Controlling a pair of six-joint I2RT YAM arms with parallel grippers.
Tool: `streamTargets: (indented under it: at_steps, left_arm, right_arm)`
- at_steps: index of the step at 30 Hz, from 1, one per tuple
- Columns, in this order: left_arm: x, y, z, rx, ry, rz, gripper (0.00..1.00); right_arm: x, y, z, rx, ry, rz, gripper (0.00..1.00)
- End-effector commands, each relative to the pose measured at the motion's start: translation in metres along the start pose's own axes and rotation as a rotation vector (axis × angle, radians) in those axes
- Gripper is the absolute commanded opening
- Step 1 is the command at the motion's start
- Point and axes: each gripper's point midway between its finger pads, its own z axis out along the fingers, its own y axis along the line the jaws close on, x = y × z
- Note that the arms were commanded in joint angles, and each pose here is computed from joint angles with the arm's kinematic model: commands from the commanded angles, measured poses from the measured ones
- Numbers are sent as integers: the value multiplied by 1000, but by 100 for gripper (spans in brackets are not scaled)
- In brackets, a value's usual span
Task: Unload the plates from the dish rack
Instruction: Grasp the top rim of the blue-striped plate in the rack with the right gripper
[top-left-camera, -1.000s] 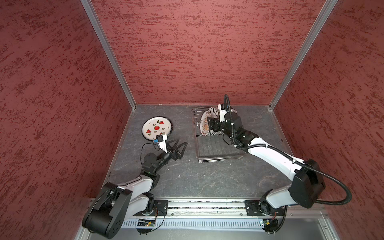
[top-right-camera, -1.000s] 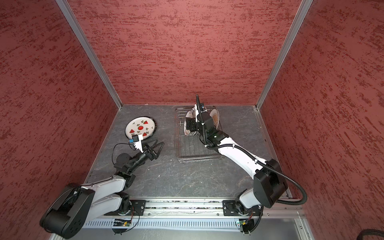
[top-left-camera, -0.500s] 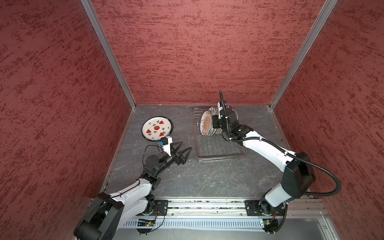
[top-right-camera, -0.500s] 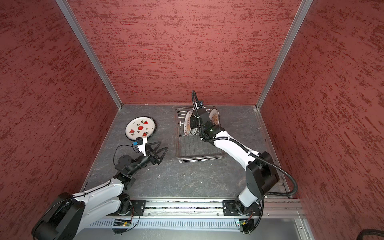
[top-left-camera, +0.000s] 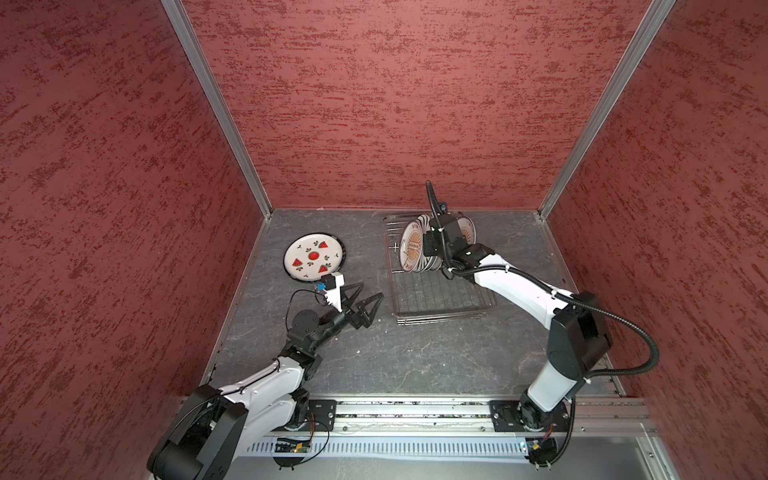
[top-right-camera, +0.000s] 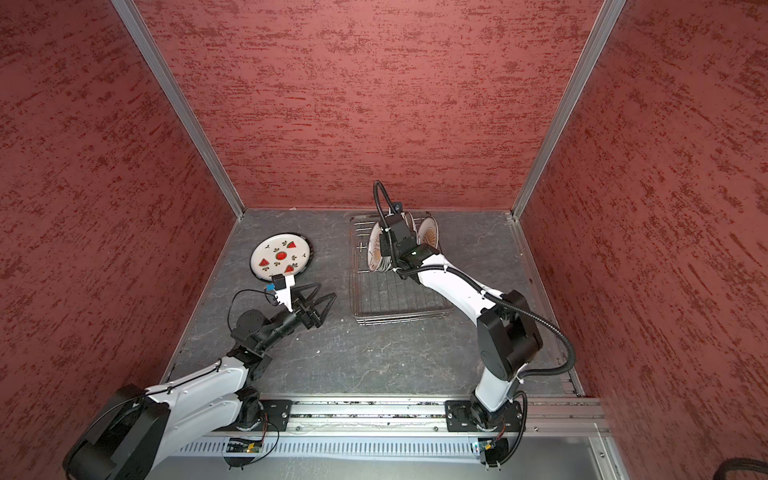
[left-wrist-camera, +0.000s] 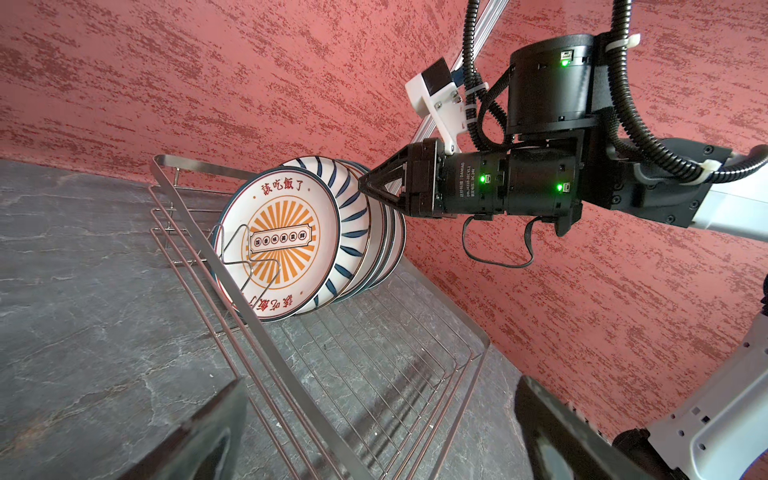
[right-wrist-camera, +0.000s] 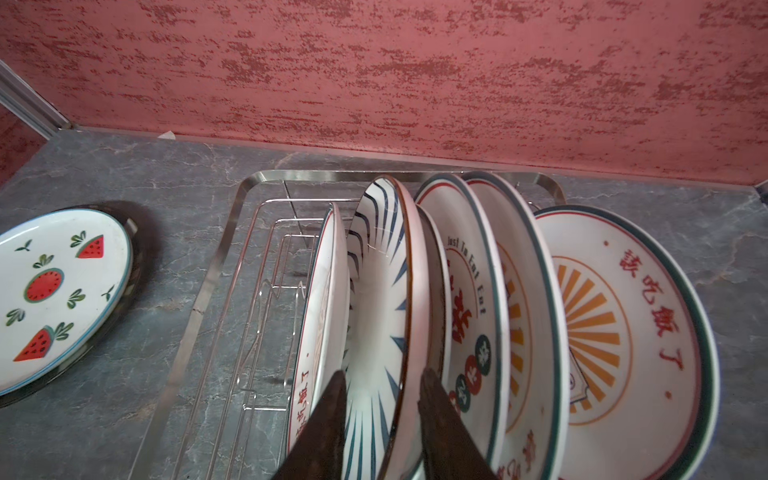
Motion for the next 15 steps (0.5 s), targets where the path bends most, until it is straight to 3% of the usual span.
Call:
streamTargets:
  at_steps: [1, 8, 15]
  left_arm:
    - [0, 2, 4, -15, 11, 8, 99]
    - [1, 7, 6, -38, 12, 7, 99]
    - [2, 13, 6, -66, 18, 2, 99]
  right_arm:
    - [-12, -5, 2, 35, -22, -4, 30]
    - [-8, -2, 13, 38, -5, -6, 25]
    - [-3, 1, 25, 27, 12, 1, 27]
